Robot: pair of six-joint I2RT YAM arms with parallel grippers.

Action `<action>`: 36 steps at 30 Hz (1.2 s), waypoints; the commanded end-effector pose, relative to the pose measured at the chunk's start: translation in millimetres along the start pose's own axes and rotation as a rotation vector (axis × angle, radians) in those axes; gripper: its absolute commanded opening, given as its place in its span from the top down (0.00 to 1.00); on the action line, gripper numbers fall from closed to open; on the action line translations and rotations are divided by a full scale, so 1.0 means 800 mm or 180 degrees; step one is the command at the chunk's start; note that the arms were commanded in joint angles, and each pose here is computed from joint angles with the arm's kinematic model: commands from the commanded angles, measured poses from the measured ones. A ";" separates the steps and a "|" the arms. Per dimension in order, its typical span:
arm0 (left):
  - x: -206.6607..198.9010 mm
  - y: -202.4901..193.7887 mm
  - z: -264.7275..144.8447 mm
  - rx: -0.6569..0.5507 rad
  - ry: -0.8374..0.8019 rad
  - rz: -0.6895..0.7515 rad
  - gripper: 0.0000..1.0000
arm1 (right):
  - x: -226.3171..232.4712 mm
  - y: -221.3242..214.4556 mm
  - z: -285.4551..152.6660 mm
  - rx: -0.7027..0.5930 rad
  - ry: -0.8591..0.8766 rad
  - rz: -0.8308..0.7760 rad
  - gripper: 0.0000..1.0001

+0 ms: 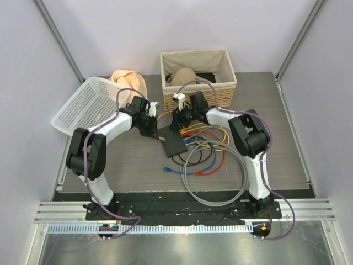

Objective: Pull the plug from the switch port

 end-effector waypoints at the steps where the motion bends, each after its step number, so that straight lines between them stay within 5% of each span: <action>1: 0.002 -0.026 -0.027 0.0141 0.0061 0.0109 1.00 | 0.025 -0.037 -0.015 0.0372 -0.0112 0.0016 0.46; 11: -0.007 -0.019 -0.044 0.0000 0.0019 0.0155 1.00 | 0.100 -0.042 -0.032 0.0552 -0.0177 -0.0127 0.41; 21: -0.021 -0.005 -0.052 -0.0184 -0.0173 0.0192 1.00 | 0.019 0.049 -0.067 0.0198 -0.0313 -0.0070 0.34; 27: -0.013 -0.015 -0.050 0.0129 -0.0259 -0.0121 1.00 | 0.031 0.046 -0.051 0.0311 0.0321 -0.0049 0.36; 36: 0.010 -0.065 -0.040 0.0498 -0.0136 0.0146 1.00 | 0.030 0.046 -0.039 0.0285 0.0527 -0.0045 0.38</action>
Point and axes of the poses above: each gripper's point midway between its finger pads, its own z axis out along the fingers, its own x axis along the line the jaws close on, y = z × x, the point moved 6 cm from there along -z, back along the fingers, and after that the axes turned 3 degrees about -z, right-handed, at the moved point
